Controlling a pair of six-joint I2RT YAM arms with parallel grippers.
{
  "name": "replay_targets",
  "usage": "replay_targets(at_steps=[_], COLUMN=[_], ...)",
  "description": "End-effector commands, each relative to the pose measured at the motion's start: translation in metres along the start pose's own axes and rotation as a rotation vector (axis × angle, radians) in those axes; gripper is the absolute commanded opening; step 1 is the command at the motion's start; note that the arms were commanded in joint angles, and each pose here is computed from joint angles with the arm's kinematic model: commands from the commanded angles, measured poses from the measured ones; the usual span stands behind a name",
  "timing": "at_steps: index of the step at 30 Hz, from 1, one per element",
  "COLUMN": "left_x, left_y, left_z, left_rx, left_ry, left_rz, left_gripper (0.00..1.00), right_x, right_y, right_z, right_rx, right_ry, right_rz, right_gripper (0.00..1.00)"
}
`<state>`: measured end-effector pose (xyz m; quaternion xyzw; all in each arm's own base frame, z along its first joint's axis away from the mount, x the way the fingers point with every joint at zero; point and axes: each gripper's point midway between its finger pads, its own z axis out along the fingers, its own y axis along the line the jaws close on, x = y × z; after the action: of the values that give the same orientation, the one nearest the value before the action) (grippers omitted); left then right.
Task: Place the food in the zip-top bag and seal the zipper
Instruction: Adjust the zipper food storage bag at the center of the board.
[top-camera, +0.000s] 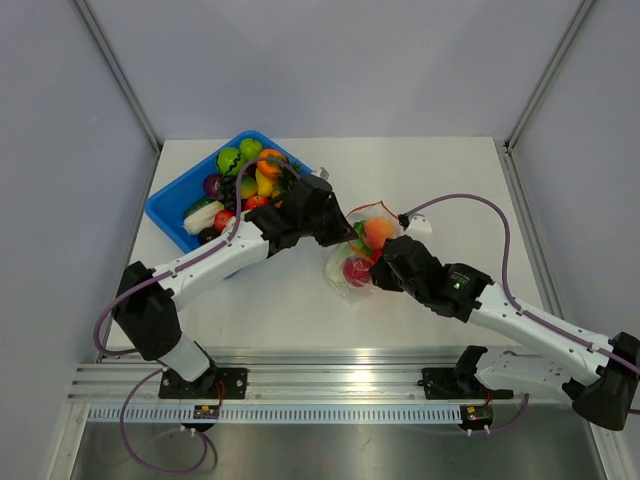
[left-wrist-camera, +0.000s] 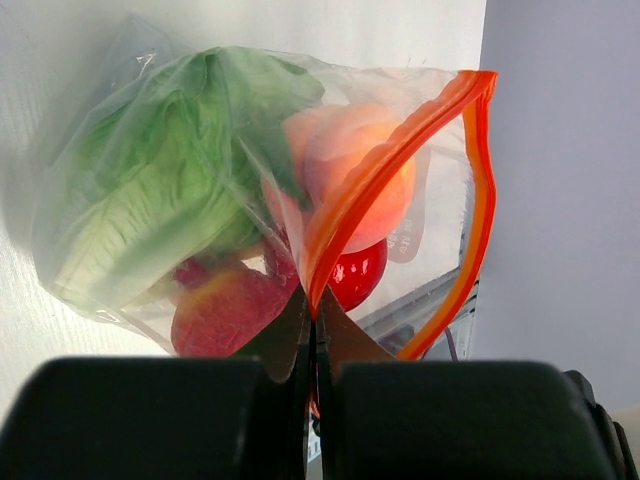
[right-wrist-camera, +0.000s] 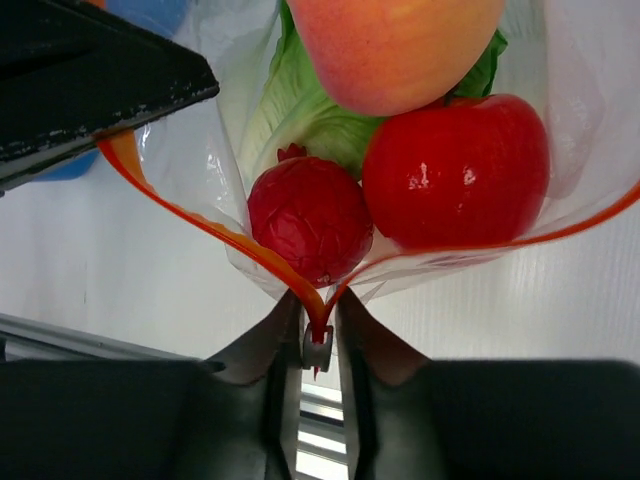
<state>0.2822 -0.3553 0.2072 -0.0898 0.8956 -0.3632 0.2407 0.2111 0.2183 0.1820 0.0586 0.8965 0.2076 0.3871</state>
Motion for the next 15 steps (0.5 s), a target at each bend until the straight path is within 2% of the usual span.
replay_targets(at_steps=[1,2,3,6,7,10,11,12,14,15], left_x=[-0.019,-0.019,-0.018,-0.017,-0.016,-0.026,-0.031,-0.037,-0.049,-0.054], left_y=[-0.032,-0.032,-0.033,-0.033,-0.029,-0.025,-0.026,-0.024,-0.038,-0.039], left_z=[-0.013,-0.014,-0.017,-0.028,-0.03,-0.052,-0.059,-0.065,-0.091,-0.097], left_rx=[0.095,0.096,0.102,0.118,0.111,0.095,0.098,0.108,0.152,0.153], left_ry=[-0.069,-0.07,-0.069,-0.075,-0.078,-0.133,-0.155,-0.168,-0.215,-0.228], left_rz=[0.009,0.014,0.025,0.066,0.082,0.19,0.236,0.359,0.505,0.667], left_gripper=[0.0,0.0,0.05,0.41,0.64,0.88,0.88,0.88,0.86,0.86], right_x=[-0.02,-0.021,-0.027,-0.04,-0.041,-0.046,-0.049,-0.047,-0.046,-0.045], right_y=[0.006,0.004,0.007,0.015,0.015,0.026,0.028,0.031,0.032,0.031], right_z=[0.001,0.0,-0.003,-0.01,-0.012,-0.022,-0.028,-0.03,-0.036,-0.037], right_rx=[0.005,0.005,-0.014,-0.083,-0.099,-0.182,-0.202,-0.23,-0.254,-0.258], right_ry=[-0.093,-0.102,-0.124,-0.178,-0.188,-0.209,-0.223,-0.209,-0.2,-0.196], right_rz=[0.027,-0.007,-0.02,-0.147,-0.24,-0.35,-0.409,-0.441,-0.498,-0.513], right_gripper=[0.22,0.18,0.12,0.05,0.04,0.0,0.0,0.0,0.0,0.0])
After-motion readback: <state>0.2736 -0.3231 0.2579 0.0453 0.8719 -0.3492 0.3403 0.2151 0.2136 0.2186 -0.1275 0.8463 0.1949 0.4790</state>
